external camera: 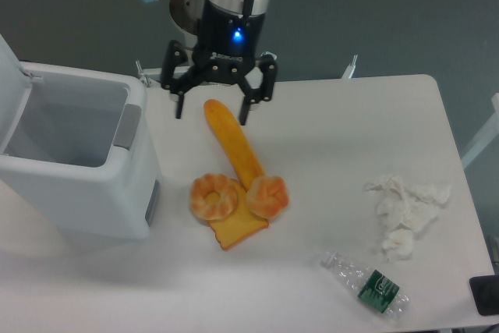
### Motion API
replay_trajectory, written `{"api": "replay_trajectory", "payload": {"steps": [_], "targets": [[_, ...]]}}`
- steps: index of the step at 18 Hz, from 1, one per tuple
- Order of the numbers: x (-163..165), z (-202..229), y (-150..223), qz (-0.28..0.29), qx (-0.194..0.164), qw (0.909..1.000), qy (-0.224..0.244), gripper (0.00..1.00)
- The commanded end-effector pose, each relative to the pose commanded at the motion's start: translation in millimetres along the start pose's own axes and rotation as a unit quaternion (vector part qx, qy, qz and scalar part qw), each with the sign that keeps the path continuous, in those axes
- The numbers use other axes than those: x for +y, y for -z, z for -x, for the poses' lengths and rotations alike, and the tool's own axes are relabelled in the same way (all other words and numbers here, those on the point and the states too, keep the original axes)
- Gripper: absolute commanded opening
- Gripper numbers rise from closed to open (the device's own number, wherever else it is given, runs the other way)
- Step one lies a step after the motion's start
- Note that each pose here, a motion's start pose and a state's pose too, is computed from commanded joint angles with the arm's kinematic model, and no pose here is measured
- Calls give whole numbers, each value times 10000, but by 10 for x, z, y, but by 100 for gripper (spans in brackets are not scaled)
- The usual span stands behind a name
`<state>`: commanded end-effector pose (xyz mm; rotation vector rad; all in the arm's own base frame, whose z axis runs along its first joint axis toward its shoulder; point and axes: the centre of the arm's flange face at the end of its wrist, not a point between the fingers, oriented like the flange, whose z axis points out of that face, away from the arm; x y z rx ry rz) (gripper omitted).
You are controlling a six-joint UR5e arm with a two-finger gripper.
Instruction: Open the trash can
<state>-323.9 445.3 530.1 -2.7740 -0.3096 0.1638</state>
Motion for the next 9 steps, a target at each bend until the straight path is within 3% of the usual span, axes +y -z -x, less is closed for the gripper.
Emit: {"api": "replay_trajectory", "payload": {"steps": [4,9], "targets": [[141,236,-178,898,-709,9893,-907,100],[246,408,-303,1182,-843,9855,-880,100]]}}
